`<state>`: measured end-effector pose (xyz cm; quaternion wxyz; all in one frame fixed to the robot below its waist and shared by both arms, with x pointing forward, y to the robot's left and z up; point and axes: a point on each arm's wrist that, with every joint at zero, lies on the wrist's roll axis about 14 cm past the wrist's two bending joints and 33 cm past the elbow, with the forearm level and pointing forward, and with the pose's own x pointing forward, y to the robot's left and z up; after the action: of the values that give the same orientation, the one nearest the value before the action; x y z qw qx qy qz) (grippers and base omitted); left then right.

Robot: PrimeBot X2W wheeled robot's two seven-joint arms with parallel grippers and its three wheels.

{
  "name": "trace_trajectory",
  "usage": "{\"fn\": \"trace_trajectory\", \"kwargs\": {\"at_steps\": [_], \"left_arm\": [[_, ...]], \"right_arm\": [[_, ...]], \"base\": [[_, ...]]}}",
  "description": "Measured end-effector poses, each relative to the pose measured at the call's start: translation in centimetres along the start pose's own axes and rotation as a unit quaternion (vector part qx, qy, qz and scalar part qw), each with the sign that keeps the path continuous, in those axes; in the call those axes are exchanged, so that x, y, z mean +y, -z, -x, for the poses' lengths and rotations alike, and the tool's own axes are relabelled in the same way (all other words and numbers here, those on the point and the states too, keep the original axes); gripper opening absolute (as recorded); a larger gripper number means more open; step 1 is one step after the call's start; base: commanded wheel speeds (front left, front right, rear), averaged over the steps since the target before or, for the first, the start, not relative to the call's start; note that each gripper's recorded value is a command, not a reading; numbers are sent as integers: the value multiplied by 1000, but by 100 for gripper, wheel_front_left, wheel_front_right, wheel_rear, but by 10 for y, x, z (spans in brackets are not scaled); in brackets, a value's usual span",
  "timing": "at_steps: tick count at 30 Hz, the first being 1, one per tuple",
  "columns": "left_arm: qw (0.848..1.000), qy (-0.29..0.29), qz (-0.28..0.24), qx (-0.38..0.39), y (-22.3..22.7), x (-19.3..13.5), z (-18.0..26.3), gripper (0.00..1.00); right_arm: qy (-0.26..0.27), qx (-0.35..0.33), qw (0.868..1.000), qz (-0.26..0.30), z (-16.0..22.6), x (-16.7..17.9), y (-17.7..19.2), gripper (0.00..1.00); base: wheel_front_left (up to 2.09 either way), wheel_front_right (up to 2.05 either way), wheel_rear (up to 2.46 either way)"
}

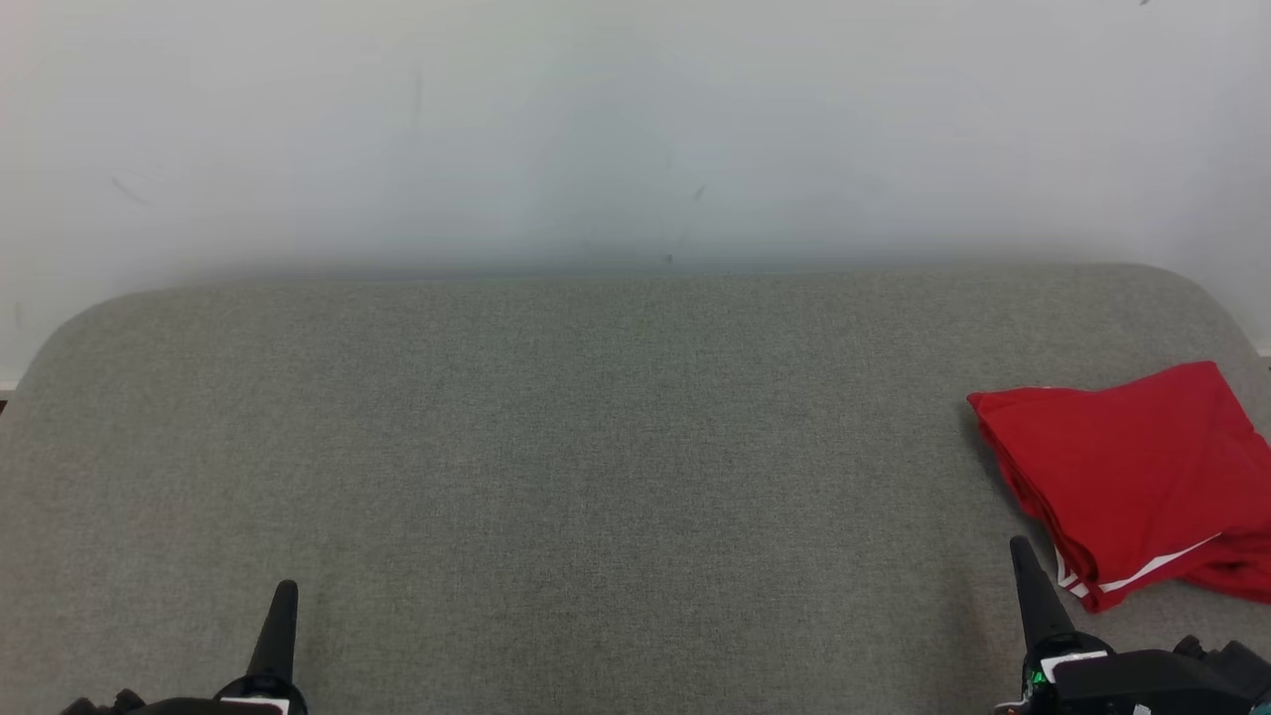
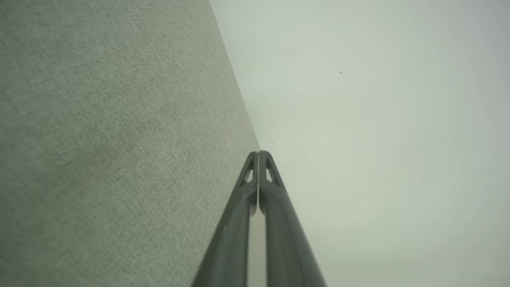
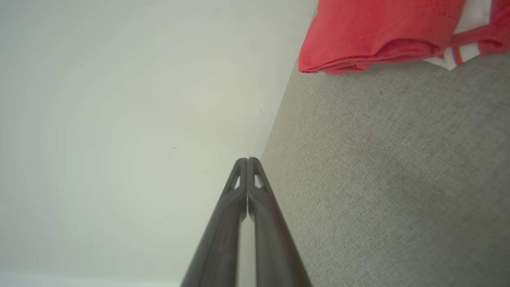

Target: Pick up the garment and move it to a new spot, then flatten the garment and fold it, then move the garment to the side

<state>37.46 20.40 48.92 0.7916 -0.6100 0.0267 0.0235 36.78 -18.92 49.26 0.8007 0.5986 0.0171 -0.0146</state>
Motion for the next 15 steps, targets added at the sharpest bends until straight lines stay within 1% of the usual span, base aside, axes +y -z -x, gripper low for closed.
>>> {"fn": "trace_trajectory", "kwargs": {"at_steps": [15], "left_arm": [[999, 11, 52, 8, 0, -6, -6, 0]], "right_arm": [[-6, -9, 998, -60, -4, 3, -5, 0]], "base": [[0, 0, 0]]}}
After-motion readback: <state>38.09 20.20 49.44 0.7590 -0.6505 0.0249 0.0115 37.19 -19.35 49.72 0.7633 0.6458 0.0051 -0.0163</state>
